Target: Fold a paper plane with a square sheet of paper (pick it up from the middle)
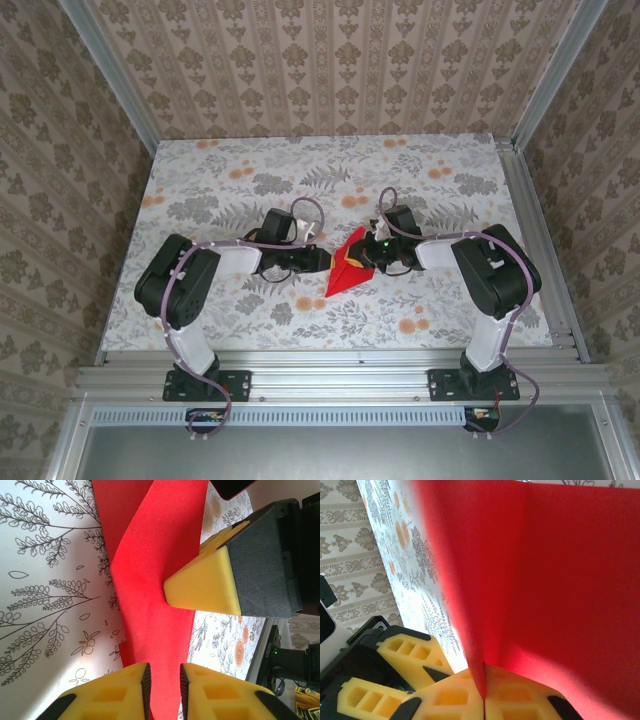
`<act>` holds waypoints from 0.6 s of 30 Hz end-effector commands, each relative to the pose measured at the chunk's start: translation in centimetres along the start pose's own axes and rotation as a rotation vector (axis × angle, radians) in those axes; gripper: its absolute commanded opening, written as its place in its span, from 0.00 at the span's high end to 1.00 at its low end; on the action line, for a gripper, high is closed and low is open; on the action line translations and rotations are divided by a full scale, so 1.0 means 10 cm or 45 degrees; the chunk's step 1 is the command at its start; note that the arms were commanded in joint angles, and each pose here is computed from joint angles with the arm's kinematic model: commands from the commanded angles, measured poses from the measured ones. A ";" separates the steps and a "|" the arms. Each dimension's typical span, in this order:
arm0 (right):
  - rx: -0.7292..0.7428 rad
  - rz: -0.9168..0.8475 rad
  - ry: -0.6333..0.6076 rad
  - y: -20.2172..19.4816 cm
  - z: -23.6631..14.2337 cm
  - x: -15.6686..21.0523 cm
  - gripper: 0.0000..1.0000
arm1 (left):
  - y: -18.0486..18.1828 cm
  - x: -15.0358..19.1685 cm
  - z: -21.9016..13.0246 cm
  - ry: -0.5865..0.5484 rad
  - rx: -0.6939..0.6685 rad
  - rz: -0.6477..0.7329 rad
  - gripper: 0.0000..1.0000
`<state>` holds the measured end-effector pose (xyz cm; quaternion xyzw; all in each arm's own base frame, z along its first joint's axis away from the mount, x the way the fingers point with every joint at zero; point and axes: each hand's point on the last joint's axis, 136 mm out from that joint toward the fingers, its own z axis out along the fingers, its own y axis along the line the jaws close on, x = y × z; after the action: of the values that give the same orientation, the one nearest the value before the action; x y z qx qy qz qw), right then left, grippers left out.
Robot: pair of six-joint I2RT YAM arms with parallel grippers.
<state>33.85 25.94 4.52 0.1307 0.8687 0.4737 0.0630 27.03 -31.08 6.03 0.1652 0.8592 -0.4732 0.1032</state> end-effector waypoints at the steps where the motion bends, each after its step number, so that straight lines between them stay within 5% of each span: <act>1: -0.038 -0.047 0.031 0.15 -0.04 0.05 0.95 | 0.00 0.01 -0.07 0.002 -0.025 0.005 0.69; 6: -0.076 -0.072 0.028 0.31 -0.12 0.05 0.98 | -0.06 -0.06 -0.21 -0.025 -0.091 -0.032 0.59; 14: -0.217 -0.087 0.013 0.70 -0.24 0.00 1.00 | -0.33 -0.13 -0.57 -0.171 -0.087 -0.090 0.29; 18: -0.302 -0.099 -0.001 0.93 -0.34 -0.03 1.00 | -0.30 -0.07 -0.68 -0.215 -0.054 -0.210 0.26</act>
<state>34.25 27.06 9.79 0.1118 0.8386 0.5276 0.0763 26.88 -28.10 13.20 0.1052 0.8604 -0.4707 0.1647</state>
